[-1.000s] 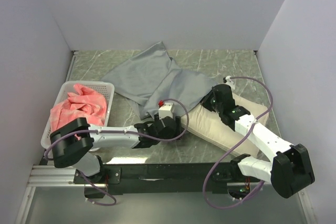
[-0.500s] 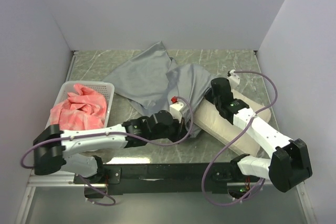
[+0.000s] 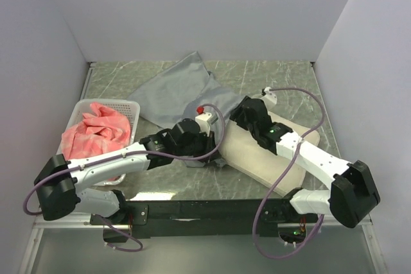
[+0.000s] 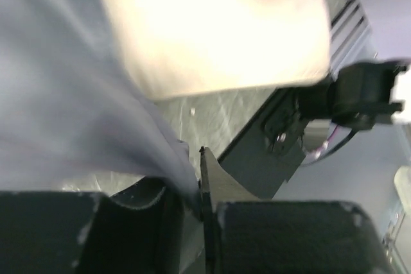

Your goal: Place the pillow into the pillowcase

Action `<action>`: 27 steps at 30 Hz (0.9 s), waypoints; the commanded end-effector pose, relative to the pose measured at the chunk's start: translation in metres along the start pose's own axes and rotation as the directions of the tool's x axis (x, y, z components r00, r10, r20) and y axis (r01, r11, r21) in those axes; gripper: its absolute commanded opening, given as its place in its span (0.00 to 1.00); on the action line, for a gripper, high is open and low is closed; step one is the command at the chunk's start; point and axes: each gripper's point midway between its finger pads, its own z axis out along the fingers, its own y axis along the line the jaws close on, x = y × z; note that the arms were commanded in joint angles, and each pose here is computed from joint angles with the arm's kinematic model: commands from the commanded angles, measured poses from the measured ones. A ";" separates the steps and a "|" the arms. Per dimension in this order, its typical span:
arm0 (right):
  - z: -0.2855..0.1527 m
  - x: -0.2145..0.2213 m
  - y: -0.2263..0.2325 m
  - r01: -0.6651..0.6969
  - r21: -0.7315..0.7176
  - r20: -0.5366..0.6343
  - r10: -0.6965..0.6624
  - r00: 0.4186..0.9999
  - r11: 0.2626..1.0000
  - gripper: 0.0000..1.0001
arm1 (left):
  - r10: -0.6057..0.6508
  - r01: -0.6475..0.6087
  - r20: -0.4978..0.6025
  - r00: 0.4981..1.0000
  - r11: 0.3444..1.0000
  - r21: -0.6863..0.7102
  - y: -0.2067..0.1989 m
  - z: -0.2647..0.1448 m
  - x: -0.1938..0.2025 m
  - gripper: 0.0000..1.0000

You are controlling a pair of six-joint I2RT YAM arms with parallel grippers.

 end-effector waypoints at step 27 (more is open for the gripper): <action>-0.127 -0.021 -0.151 -0.144 0.329 0.026 0.144 0.989 0.933 1.00 | 0.235 -0.242 -0.076 0.969 0.846 -0.475 0.057 0.057 -0.074 0.74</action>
